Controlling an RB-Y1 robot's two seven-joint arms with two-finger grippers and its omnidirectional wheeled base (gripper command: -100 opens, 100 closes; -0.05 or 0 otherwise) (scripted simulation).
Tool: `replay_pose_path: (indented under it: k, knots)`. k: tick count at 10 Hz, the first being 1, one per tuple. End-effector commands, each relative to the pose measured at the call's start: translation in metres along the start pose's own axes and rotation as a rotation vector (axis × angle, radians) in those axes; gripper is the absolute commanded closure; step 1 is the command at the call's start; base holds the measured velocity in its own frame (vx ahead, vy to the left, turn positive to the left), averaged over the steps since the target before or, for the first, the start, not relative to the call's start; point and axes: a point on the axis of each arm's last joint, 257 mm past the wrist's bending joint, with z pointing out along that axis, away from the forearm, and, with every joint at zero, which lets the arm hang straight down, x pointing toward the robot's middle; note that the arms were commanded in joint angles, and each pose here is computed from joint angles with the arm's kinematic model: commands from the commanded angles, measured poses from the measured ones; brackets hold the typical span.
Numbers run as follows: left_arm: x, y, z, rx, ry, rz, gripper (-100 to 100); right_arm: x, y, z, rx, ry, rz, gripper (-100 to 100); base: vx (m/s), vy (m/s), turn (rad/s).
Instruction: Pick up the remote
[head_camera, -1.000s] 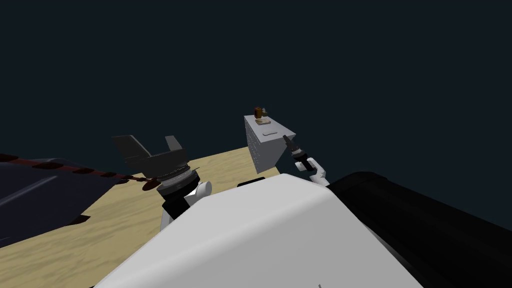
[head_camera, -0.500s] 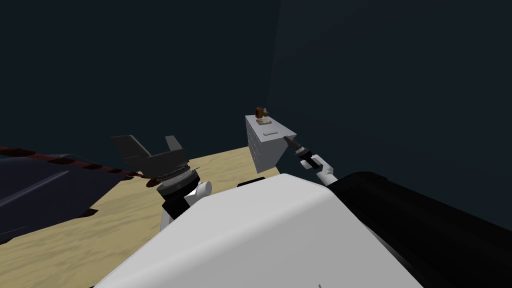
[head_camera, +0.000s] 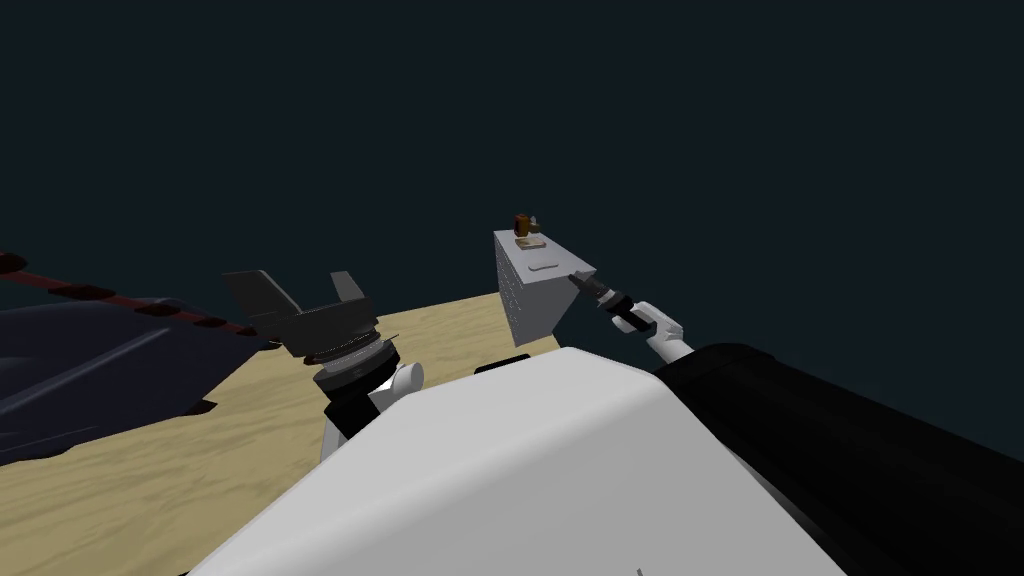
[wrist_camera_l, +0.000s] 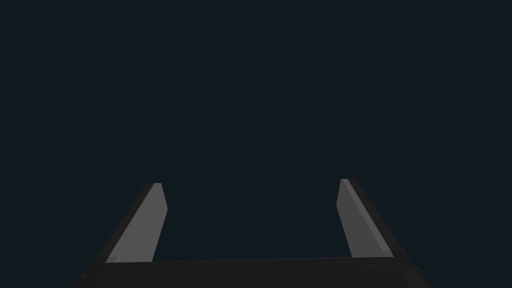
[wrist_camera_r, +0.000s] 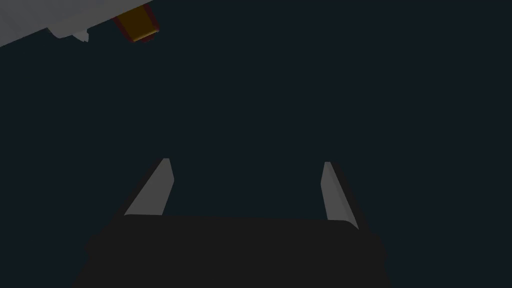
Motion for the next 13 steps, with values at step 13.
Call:
replay_pose_path:
  k: [13]
  knots:
    - [0.0, 0.0, 0.0, 0.0, 0.0, 0.0, 0, -0.005, -0.034, -0.008, -0.078, 0.373, -0.295, -100, -0.009, -0.019, 0.092]
